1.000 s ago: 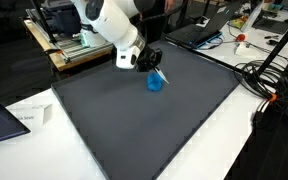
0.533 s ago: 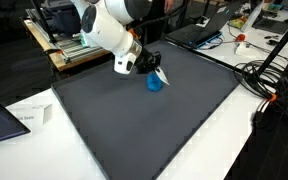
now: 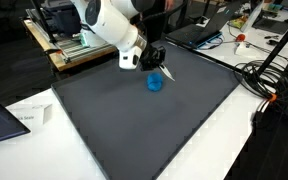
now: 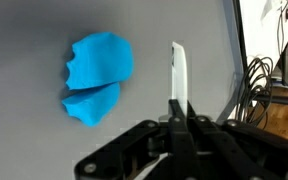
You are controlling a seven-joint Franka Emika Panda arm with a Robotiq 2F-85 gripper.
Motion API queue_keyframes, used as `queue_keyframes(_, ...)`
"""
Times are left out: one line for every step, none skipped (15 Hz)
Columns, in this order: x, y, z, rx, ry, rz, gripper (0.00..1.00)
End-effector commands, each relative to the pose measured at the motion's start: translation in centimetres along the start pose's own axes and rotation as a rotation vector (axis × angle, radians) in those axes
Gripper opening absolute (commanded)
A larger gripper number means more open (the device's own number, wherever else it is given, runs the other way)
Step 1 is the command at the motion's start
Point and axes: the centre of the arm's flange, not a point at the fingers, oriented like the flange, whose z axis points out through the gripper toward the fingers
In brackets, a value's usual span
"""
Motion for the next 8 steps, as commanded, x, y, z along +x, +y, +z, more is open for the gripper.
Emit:
queue_keyframes(-1.4,-4.2,-1.2,-0.06,-0.015,-0.131,0.01)
queue_keyframes(-1.7,-5.4,-1.2,-0.095,-0.014,-0.173,0.01)
queue_keyframes(-2.1,-6.5,-1.2,-0.122,-0.019,-0.216,0.01)
queue_keyframes(-2.5,-7.5,-1.1,-0.162,-0.016,-0.262,0.01)
queue_keyframes(-2.8,-8.4,-1.0,-0.192,-0.017,-0.304,0.01)
queue_keyframes(-3.1,-9.4,-0.8,-0.234,-0.014,-0.352,0.01)
queue_keyframes(-3.4,-10.3,-0.5,-0.27,-0.007,-0.396,0.01)
queue_keyframes(-3.8,-11.2,-0.2,-0.307,0.002,-0.439,0.01)
